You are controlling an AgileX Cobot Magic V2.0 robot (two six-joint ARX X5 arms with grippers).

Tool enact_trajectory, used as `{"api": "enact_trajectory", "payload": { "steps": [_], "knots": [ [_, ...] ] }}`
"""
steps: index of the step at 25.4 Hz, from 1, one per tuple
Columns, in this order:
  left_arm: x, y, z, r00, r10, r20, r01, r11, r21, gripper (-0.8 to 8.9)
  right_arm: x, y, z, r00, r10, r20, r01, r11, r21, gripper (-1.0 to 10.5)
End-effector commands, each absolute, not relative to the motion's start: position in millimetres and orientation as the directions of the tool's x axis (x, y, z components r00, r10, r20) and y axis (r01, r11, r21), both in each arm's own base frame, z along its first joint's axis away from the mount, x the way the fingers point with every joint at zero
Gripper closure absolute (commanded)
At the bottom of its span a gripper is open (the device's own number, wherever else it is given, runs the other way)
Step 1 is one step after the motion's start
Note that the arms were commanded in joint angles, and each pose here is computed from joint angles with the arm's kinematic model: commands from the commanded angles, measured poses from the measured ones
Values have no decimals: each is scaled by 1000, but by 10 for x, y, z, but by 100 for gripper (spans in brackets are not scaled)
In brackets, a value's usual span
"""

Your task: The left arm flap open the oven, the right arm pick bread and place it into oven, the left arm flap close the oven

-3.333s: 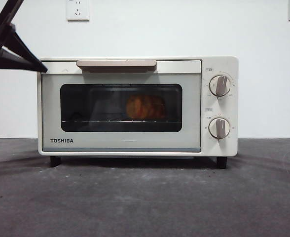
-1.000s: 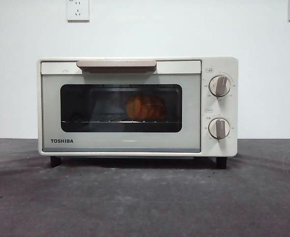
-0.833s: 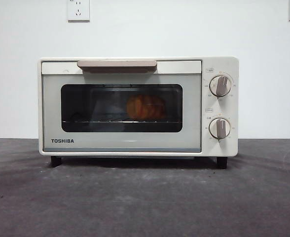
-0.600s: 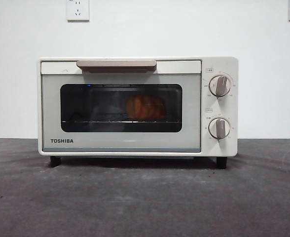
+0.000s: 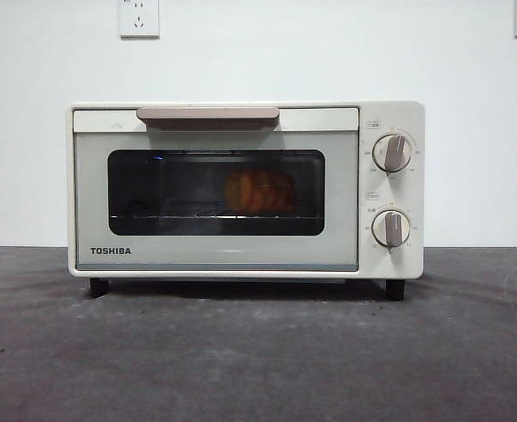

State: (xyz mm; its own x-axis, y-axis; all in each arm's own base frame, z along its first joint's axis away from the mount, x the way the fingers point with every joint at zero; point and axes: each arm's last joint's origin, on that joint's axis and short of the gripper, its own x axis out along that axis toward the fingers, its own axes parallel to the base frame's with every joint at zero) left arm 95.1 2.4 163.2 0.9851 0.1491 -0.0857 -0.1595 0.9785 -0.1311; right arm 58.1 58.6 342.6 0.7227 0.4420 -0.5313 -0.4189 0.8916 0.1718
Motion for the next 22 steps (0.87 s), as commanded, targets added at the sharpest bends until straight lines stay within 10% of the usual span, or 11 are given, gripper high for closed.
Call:
{"api": "enact_trajectory", "payload": {
  "steps": [1, 22],
  "knots": [
    [963, 26, 1571, 984, 152, -96, -163, 980, -118, 803, 579, 592, 3453, 726, 451, -519, -430, 887, 169, 930],
    [963, 26, 1571, 984, 152, -96, -163, 980, -118, 803, 615, 540, 3426, 785, 363, -503, -340, 930, 140, 930]
  ]
}}
